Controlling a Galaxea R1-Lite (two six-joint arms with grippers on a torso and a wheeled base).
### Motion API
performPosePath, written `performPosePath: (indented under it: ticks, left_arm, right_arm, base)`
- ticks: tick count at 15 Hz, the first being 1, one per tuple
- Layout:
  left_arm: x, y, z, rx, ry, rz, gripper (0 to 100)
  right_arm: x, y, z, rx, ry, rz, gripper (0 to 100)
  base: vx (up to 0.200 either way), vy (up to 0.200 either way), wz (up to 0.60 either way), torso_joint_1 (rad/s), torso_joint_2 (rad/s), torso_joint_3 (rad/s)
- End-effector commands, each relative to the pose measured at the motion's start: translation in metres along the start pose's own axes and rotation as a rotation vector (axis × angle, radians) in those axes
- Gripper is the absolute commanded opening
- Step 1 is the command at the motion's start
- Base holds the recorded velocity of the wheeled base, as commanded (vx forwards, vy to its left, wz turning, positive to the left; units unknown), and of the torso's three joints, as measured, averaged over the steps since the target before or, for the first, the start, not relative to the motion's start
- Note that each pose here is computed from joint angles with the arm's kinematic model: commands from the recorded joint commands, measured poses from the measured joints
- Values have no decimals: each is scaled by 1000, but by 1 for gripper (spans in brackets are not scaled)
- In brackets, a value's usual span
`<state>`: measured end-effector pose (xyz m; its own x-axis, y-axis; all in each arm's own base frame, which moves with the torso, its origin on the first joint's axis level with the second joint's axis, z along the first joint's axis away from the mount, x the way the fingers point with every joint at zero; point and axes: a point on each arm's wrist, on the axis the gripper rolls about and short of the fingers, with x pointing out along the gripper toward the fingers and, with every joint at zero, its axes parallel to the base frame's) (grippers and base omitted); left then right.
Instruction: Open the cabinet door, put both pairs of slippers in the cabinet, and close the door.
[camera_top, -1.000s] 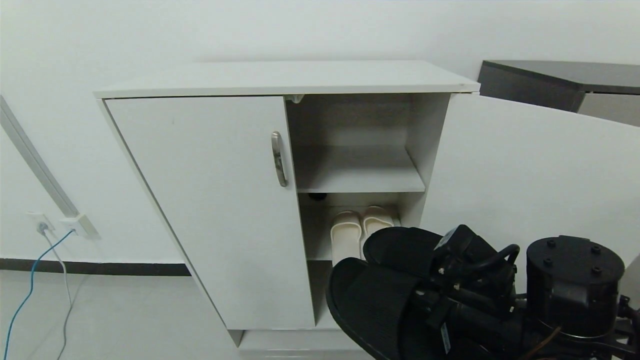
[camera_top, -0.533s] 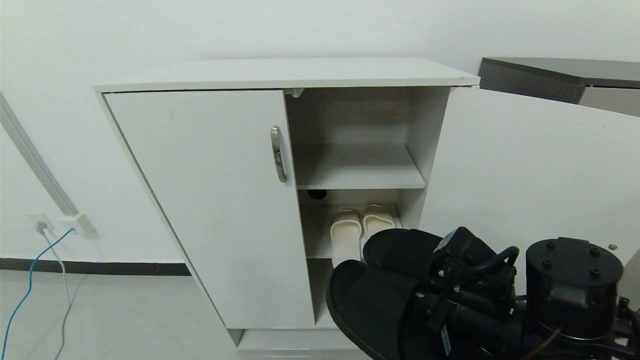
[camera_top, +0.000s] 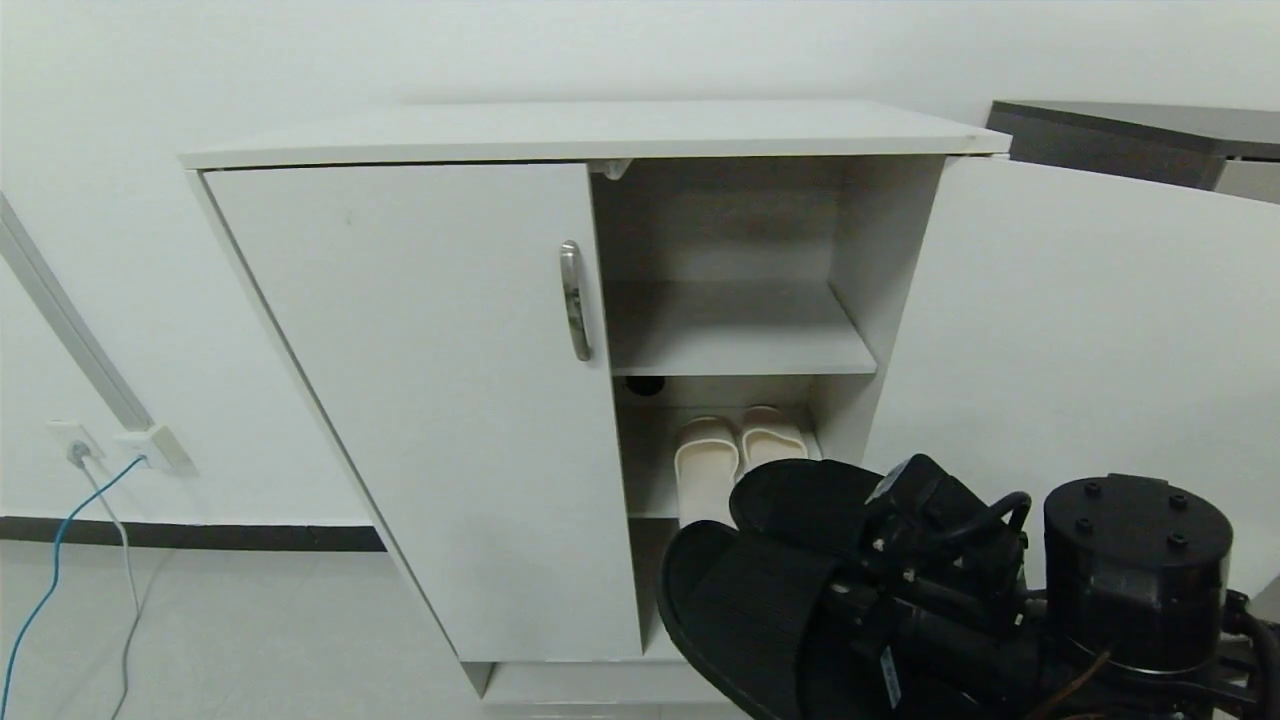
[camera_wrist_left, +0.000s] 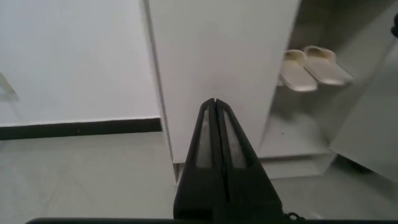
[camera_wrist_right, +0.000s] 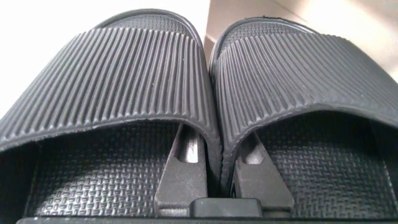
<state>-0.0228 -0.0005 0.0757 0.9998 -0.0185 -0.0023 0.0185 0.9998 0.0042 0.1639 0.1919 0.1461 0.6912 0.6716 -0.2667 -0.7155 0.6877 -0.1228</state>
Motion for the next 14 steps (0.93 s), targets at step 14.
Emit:
performPosePath:
  ticks: [14]
  left_arm:
    - [0, 0, 0, 25, -1, -3, 0]
  right_arm:
    - [66, 31, 29, 148, -35, -444, 0]
  base:
    - [0, 0, 0, 0, 0, 0]
